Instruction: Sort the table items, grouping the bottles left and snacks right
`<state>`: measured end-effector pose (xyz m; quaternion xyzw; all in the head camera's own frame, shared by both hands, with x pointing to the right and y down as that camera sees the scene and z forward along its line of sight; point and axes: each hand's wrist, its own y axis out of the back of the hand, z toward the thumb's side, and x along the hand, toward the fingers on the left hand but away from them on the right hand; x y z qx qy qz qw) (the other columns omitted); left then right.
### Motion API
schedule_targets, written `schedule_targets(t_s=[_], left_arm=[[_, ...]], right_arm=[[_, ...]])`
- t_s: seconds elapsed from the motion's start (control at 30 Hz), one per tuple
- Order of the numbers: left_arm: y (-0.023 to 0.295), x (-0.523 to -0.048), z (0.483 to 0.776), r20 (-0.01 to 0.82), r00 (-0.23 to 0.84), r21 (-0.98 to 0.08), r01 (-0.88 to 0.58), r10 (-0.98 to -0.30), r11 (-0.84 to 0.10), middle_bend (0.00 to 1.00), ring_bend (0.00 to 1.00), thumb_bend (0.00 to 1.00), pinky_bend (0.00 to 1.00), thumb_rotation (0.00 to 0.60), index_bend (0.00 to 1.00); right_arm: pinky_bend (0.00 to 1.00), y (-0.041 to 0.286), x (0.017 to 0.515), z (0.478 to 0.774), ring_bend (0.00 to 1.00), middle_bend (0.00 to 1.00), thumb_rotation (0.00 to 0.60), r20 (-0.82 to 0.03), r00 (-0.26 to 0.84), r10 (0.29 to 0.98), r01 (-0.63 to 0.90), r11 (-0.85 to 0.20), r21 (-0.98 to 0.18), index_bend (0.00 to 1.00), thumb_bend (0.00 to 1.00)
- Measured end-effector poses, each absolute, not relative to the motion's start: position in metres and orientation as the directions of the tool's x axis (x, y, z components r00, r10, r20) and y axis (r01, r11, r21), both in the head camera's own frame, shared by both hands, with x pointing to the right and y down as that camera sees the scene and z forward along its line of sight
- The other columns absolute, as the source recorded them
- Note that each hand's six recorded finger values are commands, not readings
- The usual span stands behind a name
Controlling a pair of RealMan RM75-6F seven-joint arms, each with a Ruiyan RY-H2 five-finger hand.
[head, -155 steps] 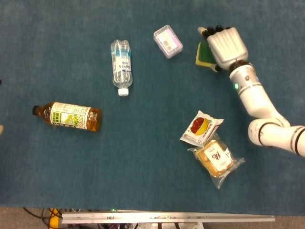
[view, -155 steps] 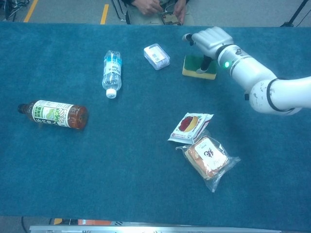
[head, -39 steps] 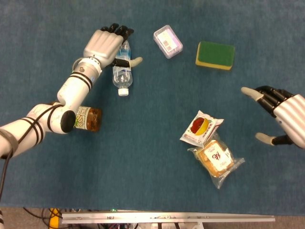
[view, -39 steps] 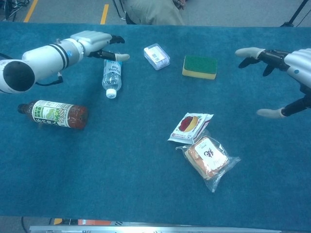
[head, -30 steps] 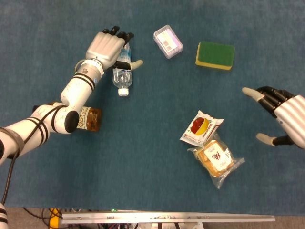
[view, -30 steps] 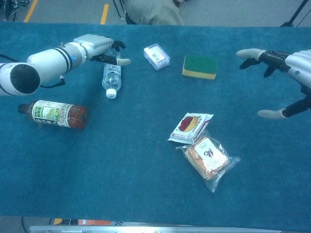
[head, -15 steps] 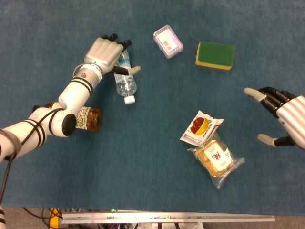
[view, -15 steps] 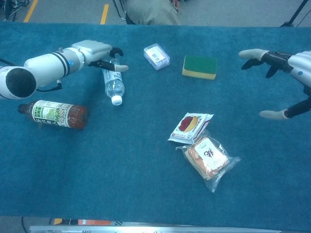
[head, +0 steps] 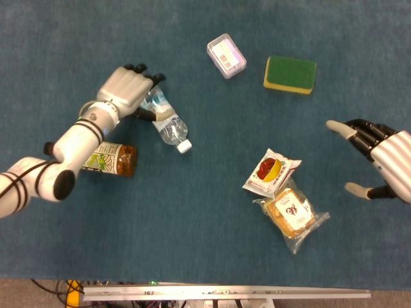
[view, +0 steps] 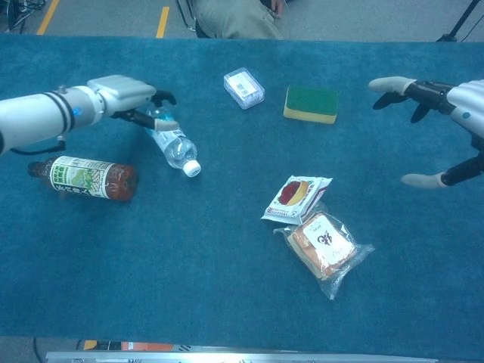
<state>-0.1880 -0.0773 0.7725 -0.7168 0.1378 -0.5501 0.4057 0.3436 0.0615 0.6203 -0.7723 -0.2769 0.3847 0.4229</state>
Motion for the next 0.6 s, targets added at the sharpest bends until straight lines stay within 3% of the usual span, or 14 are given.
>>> schedule_targets(t_s=[0.33, 0.6], left_arm=[[-0.065, -0.222, 0.753, 0.67, 0.339, -0.742, 0.272, -0.661, -0.613, 0.28, 0.08, 0.17, 0.14, 0.088, 0.1], [-0.061, -0.216, 0.731, 0.601, 0.411, -0.792, 0.191, -0.685, -0.58, 0.25, 0.08, 0.17, 0.14, 0.158, 0.1]], right_arm=[[0.34, 0.065, 0.34, 0.618, 0.19, 0.25, 0.6, -0.357, 0.555, 0.751, 0.103, -0.488, -0.867, 0.03, 0.13], [0.34, 0.068, 0.343, 0.617, 0.19, 0.25, 0.6, -0.356, 0.548, 0.757, 0.111, -0.487, -0.866, 0.03, 0.13]])
